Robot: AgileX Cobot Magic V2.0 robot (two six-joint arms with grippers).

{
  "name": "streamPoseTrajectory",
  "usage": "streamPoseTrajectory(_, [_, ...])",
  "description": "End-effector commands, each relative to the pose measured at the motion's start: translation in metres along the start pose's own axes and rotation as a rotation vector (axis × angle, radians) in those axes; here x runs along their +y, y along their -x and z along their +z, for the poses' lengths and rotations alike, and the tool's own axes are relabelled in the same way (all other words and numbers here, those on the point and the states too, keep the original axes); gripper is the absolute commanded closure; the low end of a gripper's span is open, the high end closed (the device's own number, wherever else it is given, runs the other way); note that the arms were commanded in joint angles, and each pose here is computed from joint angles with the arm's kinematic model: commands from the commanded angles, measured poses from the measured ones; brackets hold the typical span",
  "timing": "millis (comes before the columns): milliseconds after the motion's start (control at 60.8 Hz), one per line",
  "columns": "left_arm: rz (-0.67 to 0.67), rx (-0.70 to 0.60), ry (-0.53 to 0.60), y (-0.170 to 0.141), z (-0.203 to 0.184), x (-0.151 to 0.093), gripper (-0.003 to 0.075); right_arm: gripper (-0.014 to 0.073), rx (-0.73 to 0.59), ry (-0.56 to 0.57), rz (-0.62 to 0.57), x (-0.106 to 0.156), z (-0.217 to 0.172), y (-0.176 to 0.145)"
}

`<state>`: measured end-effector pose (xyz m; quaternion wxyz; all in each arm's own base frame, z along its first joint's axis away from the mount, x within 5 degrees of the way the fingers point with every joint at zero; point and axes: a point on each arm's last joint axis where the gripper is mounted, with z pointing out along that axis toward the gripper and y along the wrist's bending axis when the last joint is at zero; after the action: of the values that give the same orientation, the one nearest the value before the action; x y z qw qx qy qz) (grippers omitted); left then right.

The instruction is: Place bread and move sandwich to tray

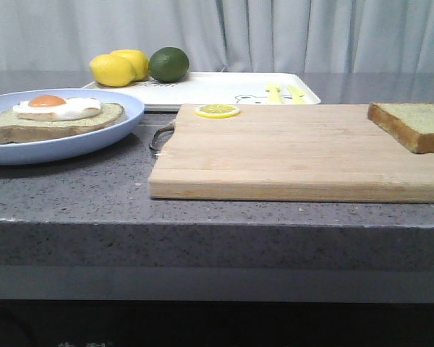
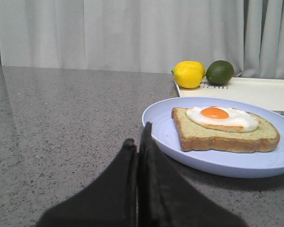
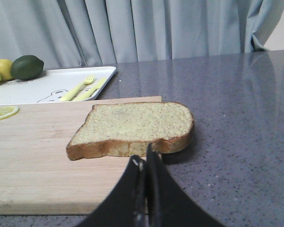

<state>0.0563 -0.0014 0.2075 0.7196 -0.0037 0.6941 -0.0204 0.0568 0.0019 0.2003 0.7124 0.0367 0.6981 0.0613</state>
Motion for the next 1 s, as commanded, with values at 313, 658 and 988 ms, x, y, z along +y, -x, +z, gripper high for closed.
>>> streamPoseTrajectory(313, [-0.013,-0.105,-0.001,0.008,-0.002,0.0,0.0741,0.0661,-0.103,0.014,-0.013,0.001,-0.002,0.009])
streamPoseTrajectory(658, [-0.013,-0.106,-0.001,0.009,-0.002,0.0,0.0741,0.0661,-0.112,0.016,-0.013,0.001,-0.002,0.01])
streamPoseTrajectory(988, [-0.013,-0.27,-0.008,0.068,-0.015,-0.002,0.0741,0.0661,-0.204,0.028,-0.013,0.008,-0.014,0.06])
